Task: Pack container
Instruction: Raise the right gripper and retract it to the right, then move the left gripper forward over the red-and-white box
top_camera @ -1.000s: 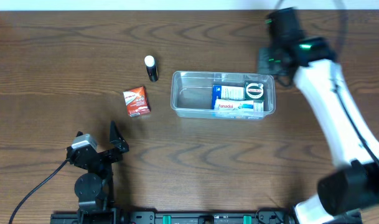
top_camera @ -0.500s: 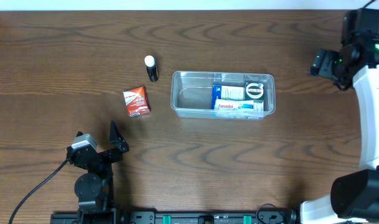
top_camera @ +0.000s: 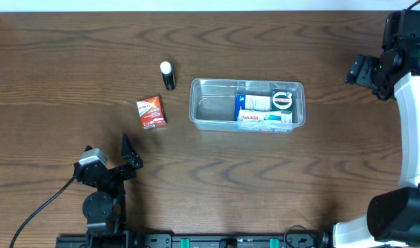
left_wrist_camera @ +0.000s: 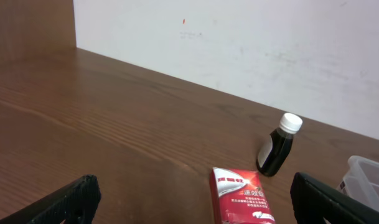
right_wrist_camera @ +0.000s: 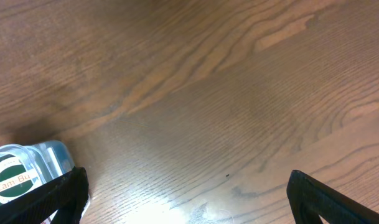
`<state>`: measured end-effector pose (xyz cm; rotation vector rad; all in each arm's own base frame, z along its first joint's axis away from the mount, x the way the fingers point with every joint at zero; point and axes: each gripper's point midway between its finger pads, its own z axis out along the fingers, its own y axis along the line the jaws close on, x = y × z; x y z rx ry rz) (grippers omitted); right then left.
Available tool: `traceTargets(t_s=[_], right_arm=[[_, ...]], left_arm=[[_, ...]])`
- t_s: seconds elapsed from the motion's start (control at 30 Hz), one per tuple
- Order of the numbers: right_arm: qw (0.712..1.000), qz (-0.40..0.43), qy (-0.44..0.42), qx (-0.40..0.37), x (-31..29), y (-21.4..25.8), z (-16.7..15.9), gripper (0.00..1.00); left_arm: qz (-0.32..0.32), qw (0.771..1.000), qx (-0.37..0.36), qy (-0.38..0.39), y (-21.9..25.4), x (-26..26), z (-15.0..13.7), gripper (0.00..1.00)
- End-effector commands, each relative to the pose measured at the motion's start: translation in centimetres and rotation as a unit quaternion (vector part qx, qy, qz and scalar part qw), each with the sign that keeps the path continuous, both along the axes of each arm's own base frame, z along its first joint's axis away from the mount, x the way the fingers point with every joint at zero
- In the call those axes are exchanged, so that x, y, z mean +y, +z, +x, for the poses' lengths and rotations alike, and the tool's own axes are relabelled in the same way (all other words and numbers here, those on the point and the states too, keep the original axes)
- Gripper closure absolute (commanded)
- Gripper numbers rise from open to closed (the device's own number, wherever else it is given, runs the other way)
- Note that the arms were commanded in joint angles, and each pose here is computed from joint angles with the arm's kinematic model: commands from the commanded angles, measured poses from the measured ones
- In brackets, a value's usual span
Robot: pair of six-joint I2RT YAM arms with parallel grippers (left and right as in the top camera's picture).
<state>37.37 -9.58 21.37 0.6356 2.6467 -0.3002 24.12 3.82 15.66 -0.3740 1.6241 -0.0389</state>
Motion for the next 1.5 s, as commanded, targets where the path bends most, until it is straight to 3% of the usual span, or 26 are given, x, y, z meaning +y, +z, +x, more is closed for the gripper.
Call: traceTargets(t_s=[0.0, 0.1, 0.23, 0.37, 0.5, 0.63, 0.77, 0.87, 1.03, 1.13, 1.3, 1.47], right_arm=[[1.0, -0.007, -0.004, 0.003, -0.5, -0.1, -0.1, 0.01], [1.0, -0.007, -0.004, 0.003, -0.5, -0.1, -0.1, 0.01], [1.0, -0.007, -0.004, 0.003, -0.5, -0.1, -0.1, 0.01], [1.0, -0.007, -0.004, 0.003, -0.5, -0.1, -0.1, 0.01], [1.0, -0.007, -0.004, 0.003, -0.5, -0.1, -0.1, 0.01], [1.0, -0.007, -0.004, 0.003, -0.5, -0.1, -0.1, 0.01], [1.0, -0.007, -0.004, 0.004, -0.5, -0.1, -0.1, 0.01], [1.0, -0.007, -0.004, 0.003, -0.5, -0.1, -0.1, 0.01], [1.0, -0.007, -0.004, 0.003, -0.5, -0.1, -0.1, 0.01], [1.0, -0.007, -0.004, 0.003, -0.5, -0.1, -0.1, 0.01], [1.0, -0.007, -0.004, 0.003, -0.5, -0.1, -0.1, 0.01], [1.0, -0.007, -0.004, 0.003, -0.5, -0.1, -0.1, 0.01]], left_arm=[[-0.048, 0.999, 0.018, -0.003, -1.9, -0.3, 0.0, 0.02], [-0.086, 0.995, -0.025, -0.038, 0.0, -1.5, 0.4, 0.02], [-0.082, 0.968, -0.104, -0.214, 5.4, -7.4, -0.3, 0.02], [-0.076, 0.963, -0.115, -0.23, 8.6, -7.9, -1.2, 0.02], [-0.058, 0.975, -0.09, -0.194, 11.8, -6.8, -1.8, 0.02], [-0.04, 0.987, -0.007, -0.158, 13.7, -5.6, -1.0, 0.02], [-0.052, 0.978, 0.146, -0.142, 13.2, -5.0, 0.9, 0.02], [-0.051, 0.948, 0.278, -0.146, 12.4, -5.0, 2.2, 0.02], [-0.092, 0.869, 0.465, -0.14, 11.3, -5.1, 4.0, 0.02], [-0.103, 0.845, 0.506, -0.14, 10.2, -5.1, 6.2, 0.02], [-0.109, 0.825, 0.537, -0.136, 6.6, -4.9, 9.6, 0.02], [-0.14, 0.801, 0.567, -0.133, 3.7, -5.5, 10.9, 0.02]])
